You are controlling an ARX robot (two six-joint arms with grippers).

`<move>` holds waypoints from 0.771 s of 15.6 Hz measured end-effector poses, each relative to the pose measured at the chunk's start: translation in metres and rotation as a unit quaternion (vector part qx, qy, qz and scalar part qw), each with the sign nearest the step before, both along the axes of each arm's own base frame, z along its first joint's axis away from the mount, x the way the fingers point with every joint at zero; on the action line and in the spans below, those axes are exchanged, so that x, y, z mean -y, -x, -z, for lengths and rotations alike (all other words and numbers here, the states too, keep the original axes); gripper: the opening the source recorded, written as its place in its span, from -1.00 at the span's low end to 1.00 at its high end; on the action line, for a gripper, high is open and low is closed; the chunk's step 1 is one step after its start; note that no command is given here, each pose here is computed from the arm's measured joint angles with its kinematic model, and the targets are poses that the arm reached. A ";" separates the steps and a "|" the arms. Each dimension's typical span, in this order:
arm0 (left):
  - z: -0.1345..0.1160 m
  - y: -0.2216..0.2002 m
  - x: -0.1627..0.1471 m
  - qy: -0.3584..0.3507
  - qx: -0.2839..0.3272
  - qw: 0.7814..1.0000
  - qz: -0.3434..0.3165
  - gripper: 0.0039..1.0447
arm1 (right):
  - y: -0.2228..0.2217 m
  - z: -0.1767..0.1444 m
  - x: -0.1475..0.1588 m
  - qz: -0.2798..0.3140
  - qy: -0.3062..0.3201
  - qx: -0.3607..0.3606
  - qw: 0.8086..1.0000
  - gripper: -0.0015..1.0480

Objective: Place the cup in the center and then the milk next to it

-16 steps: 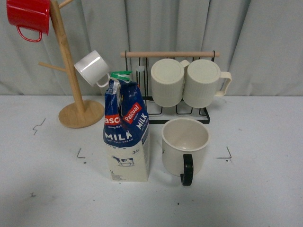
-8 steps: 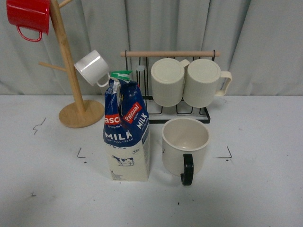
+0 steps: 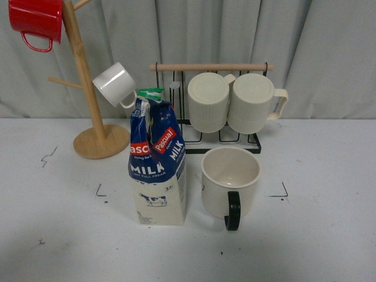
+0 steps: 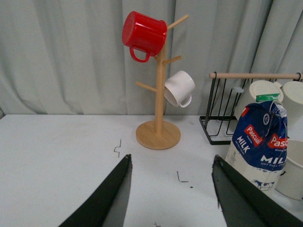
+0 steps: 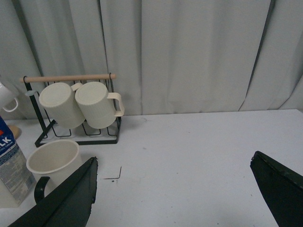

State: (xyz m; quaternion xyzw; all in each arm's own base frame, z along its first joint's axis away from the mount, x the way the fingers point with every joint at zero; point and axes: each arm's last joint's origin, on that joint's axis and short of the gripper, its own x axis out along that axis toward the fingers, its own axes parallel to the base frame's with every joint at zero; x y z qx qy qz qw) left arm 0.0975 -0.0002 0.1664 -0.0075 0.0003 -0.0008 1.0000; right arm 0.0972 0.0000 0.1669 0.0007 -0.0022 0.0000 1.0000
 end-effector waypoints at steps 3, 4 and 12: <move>0.000 0.000 0.000 0.000 0.000 1.000 0.000 0.62 | 0.000 0.000 0.000 0.000 0.000 0.000 1.000 0.87; 0.000 0.000 0.000 0.000 0.000 1.000 0.000 0.82 | 0.000 0.000 0.000 0.000 0.000 0.000 1.000 0.87; 0.000 0.000 0.000 -0.001 0.000 1.000 0.000 0.88 | 0.000 0.000 0.000 0.000 0.000 0.000 1.000 0.87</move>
